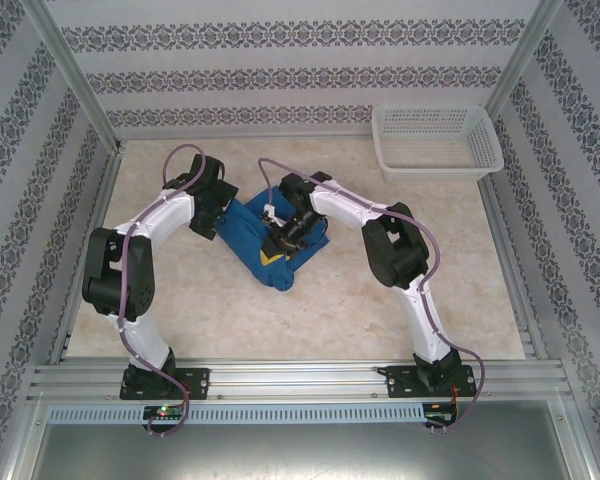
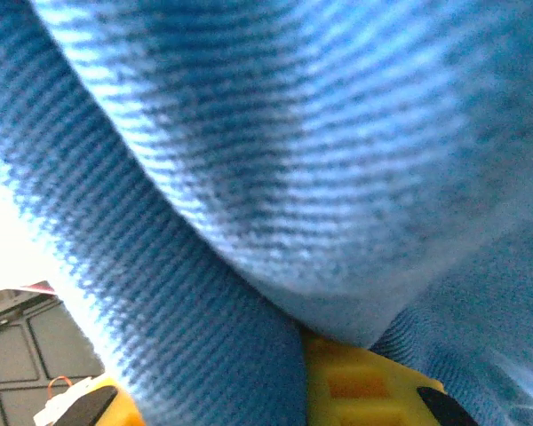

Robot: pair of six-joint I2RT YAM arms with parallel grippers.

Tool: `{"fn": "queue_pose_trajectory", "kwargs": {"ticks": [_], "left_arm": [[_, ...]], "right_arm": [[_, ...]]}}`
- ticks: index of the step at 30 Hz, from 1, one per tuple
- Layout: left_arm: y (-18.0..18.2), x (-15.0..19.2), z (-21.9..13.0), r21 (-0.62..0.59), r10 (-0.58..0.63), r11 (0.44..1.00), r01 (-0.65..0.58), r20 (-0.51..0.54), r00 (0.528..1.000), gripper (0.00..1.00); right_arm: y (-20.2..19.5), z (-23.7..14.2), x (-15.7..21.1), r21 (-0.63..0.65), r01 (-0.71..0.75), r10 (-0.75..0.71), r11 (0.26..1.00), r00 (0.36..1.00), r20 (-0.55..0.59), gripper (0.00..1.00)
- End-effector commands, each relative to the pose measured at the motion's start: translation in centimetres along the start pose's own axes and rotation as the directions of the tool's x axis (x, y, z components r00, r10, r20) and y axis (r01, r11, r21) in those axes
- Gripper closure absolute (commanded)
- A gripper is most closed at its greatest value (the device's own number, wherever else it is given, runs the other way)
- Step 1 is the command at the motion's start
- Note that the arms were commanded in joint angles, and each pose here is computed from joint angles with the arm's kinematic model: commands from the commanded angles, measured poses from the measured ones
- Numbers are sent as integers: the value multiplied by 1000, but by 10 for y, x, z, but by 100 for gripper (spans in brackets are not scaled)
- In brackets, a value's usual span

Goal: Roll up the long pants

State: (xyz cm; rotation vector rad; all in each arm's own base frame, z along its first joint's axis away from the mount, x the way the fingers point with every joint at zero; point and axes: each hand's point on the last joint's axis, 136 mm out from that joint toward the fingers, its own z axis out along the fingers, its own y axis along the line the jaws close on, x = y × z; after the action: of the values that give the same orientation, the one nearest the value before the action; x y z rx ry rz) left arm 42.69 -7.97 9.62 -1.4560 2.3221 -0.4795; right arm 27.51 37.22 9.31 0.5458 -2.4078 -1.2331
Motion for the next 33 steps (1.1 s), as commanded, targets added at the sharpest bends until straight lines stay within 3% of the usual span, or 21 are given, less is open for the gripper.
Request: {"fn": "queue_pose_trajectory", "kwargs": {"ticks": [1, 13, 28, 31, 33], "left_arm": [[-10, -10, -26, 68, 42, 997, -44, 38, 998, 0], [8, 20, -31, 104, 91, 990, -91, 4, 996, 0], [-1, 60, 5, 138, 143, 981, -136, -44, 989, 1], [2, 66, 25, 122, 143, 983, -135, -59, 988, 14], [5, 72, 36, 106, 143, 985, -135, -75, 987, 43]], "right_arm": [[-6, 6, 12, -68, -105, 102, 992, 993, -55, 100], [-13, 3, 7, -99, -134, 131, 986, 990, -43, 100], [-19, 1, 4, -86, -154, 151, 984, 988, -40, 100], [-18, 1, 3, -88, -154, 151, 984, 988, -37, 100], [-17, 0, 3, -87, -152, 150, 984, 988, -35, 100]]}}
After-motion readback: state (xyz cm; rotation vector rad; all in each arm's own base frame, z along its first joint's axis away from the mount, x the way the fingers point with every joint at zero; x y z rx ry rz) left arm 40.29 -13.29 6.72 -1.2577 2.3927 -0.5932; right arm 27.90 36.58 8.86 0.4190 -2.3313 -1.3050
